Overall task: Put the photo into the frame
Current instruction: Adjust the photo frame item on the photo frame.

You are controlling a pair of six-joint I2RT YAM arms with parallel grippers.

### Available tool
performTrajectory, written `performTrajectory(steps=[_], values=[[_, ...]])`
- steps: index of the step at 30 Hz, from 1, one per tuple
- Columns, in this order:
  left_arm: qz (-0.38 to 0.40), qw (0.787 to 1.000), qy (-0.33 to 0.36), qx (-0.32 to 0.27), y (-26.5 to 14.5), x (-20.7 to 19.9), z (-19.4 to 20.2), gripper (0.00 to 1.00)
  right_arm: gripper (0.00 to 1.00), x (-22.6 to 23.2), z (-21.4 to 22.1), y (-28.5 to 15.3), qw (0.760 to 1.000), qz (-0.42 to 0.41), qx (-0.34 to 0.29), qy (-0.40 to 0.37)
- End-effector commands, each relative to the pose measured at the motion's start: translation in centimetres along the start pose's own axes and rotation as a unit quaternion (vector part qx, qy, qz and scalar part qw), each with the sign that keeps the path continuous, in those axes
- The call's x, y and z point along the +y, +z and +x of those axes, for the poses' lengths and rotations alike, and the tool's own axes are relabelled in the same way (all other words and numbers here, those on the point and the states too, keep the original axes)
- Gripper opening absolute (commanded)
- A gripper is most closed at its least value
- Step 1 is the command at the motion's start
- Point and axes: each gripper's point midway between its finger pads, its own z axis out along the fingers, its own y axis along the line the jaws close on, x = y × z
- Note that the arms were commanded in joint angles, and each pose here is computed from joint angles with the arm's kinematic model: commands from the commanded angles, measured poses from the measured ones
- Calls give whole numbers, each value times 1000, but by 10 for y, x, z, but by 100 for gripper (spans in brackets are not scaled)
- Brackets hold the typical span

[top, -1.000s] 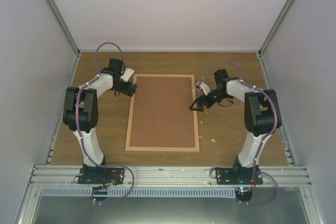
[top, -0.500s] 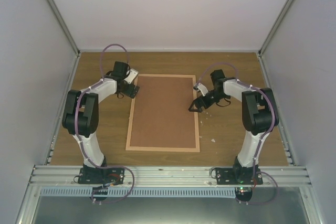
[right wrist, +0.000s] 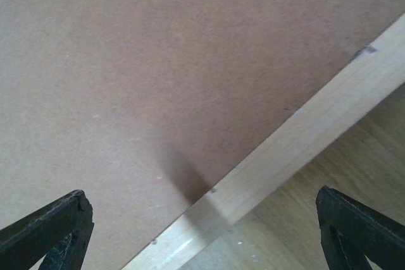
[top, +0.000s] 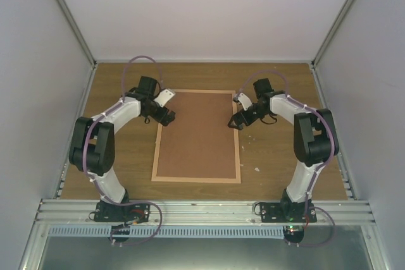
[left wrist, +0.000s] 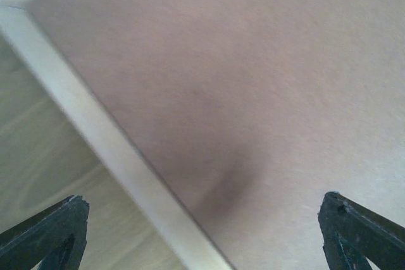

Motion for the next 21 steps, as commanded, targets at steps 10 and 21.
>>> performTrajectory(steps=[10, 21], values=[[32, 998, 51, 9, 22, -47, 1, 99, 93, -47, 23, 36, 984, 146, 88, -42], [76, 992, 98, -10, 52, -103, -46, 99, 92, -51, 40, 39, 981, 155, 112, -38]])
